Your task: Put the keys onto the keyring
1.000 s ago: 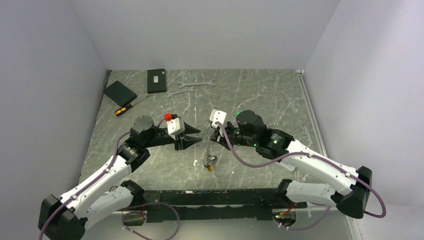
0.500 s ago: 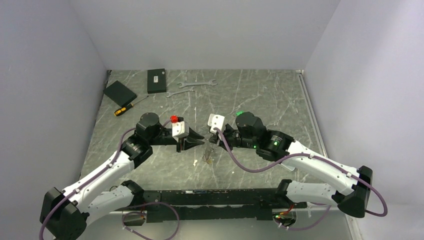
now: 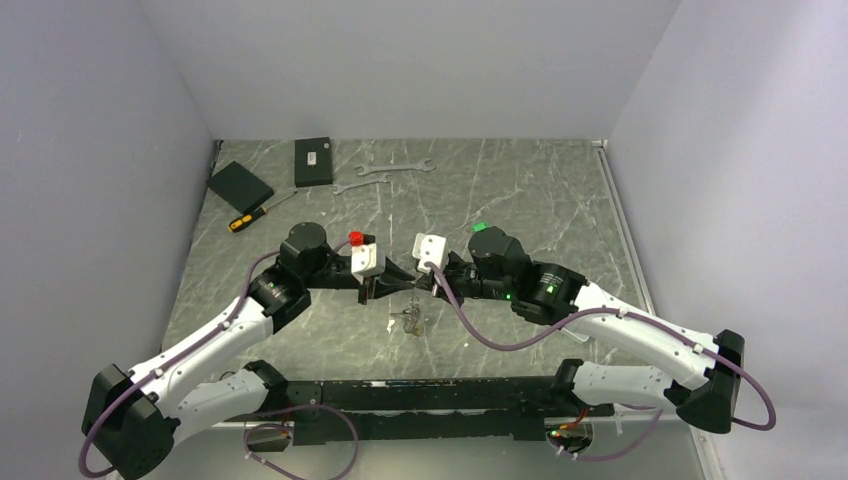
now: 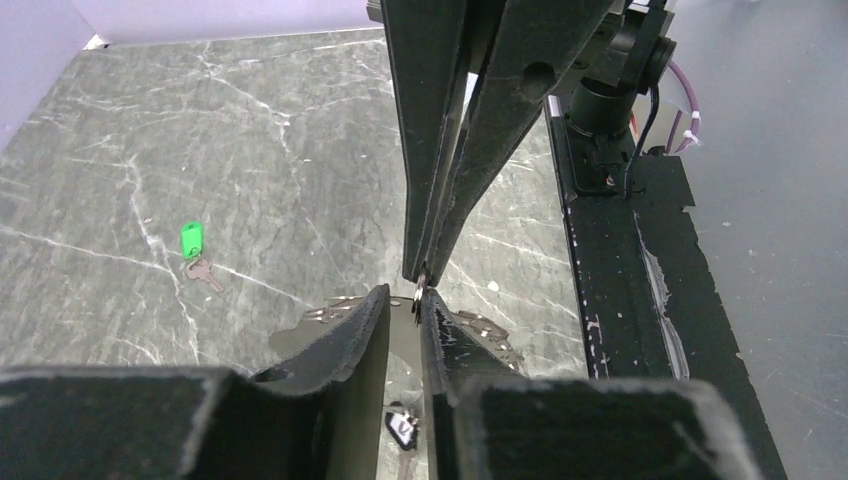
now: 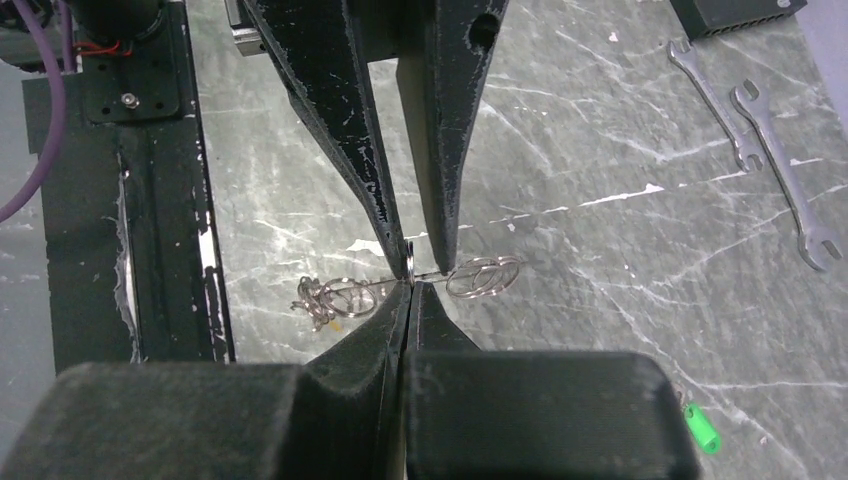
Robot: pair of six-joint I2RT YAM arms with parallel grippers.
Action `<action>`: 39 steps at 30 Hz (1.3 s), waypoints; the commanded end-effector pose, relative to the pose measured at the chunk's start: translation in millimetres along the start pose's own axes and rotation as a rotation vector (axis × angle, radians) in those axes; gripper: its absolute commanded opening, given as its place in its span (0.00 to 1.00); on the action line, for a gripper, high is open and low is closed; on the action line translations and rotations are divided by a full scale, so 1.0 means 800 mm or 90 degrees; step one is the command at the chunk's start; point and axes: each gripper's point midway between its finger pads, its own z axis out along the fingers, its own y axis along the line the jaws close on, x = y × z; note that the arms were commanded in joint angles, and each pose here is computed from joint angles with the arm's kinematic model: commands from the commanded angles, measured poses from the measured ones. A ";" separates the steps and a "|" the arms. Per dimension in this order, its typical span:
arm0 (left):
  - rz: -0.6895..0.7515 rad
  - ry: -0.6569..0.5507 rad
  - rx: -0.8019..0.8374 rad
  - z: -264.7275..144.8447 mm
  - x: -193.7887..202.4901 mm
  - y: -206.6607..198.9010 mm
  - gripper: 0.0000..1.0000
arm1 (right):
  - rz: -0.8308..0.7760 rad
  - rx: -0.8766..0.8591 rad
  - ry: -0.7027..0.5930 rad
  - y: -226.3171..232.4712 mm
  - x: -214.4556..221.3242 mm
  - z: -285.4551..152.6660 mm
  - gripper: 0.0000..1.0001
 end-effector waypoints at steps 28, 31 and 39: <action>0.247 -0.381 -0.016 -0.038 -0.123 -0.038 0.00 | -0.063 -0.063 -0.422 0.036 -0.103 -0.086 0.42; 0.259 -0.389 0.002 -0.033 -0.126 -0.039 0.00 | -0.063 -0.081 -0.405 0.040 -0.100 -0.083 0.41; 0.286 -0.403 0.033 -0.029 -0.138 -0.045 0.00 | -0.065 -0.025 -0.449 0.025 -0.110 -0.094 0.41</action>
